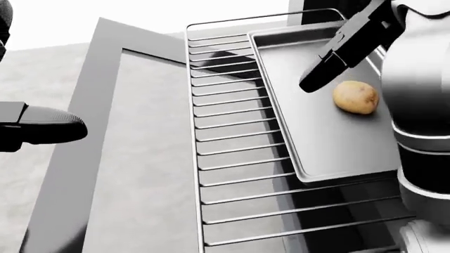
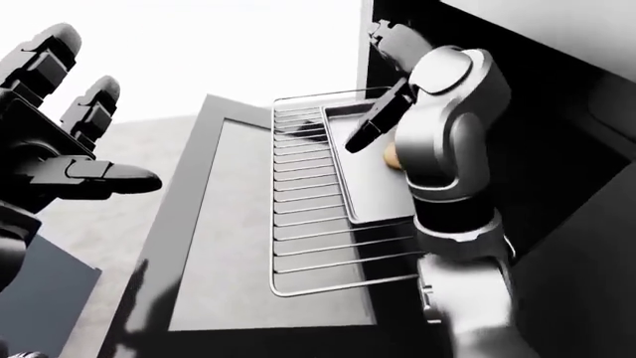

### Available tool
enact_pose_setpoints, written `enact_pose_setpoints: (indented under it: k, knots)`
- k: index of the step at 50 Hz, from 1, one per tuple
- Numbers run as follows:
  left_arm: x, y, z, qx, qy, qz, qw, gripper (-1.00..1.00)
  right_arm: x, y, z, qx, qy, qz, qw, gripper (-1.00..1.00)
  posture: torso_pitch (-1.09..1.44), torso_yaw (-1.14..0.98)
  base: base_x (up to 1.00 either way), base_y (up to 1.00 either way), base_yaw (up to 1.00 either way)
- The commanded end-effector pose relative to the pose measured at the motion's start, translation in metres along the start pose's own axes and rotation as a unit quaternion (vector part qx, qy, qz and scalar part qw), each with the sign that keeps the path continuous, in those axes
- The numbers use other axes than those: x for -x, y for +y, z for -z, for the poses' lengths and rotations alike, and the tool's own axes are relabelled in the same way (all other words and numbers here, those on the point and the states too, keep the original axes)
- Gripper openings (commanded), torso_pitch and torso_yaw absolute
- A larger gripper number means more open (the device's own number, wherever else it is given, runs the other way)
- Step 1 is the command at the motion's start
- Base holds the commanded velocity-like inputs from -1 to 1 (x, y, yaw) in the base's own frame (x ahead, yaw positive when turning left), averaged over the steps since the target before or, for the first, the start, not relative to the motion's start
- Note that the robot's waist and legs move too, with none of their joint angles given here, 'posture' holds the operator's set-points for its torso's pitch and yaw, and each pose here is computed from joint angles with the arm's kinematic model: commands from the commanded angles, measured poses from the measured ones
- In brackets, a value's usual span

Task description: Pick the potato from the oven and place it on the plate on the counter.

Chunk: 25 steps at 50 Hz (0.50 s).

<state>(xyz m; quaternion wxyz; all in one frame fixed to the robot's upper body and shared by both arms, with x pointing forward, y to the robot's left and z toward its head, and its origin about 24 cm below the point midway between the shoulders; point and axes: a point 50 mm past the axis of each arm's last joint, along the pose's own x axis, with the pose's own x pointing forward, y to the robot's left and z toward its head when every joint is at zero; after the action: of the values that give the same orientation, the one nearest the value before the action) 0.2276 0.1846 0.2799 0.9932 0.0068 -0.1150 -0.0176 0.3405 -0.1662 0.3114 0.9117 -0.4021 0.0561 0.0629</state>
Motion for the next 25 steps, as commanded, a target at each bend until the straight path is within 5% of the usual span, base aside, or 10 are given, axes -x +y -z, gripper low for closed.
enact_pose_setpoints:
  k: [1,12,16,25]
  knots:
    - [-0.001,0.003,-0.009,0.001,-0.032,-0.009,0.9994,1.0,0.001,-0.014,-0.015,0.048,-0.018,0.038,0.9979,1.0,0.0,0.0,0.0,0.0,0.0]
    - [0.0,0.003,-0.009,0.0,-0.029,-0.009,0.9995,1.0,-0.043,-0.006,0.006,0.118,0.052,0.031,0.9911,1.0,0.0,0.0,0.0,0.0,0.0]
    - [0.001,0.005,-0.006,0.0,-0.025,-0.011,0.9996,1.0,-0.053,0.0,0.015,0.112,0.075,0.015,0.9908,0.52,0.0,0.0,0.0,0.0,0.0]
    - [0.0,0.01,-0.001,-0.003,-0.024,-0.016,0.9996,1.0,-0.067,-0.005,0.027,0.115,0.107,0.012,0.9875,0.38,0.0,0.0,0.0,0.0,0.0]
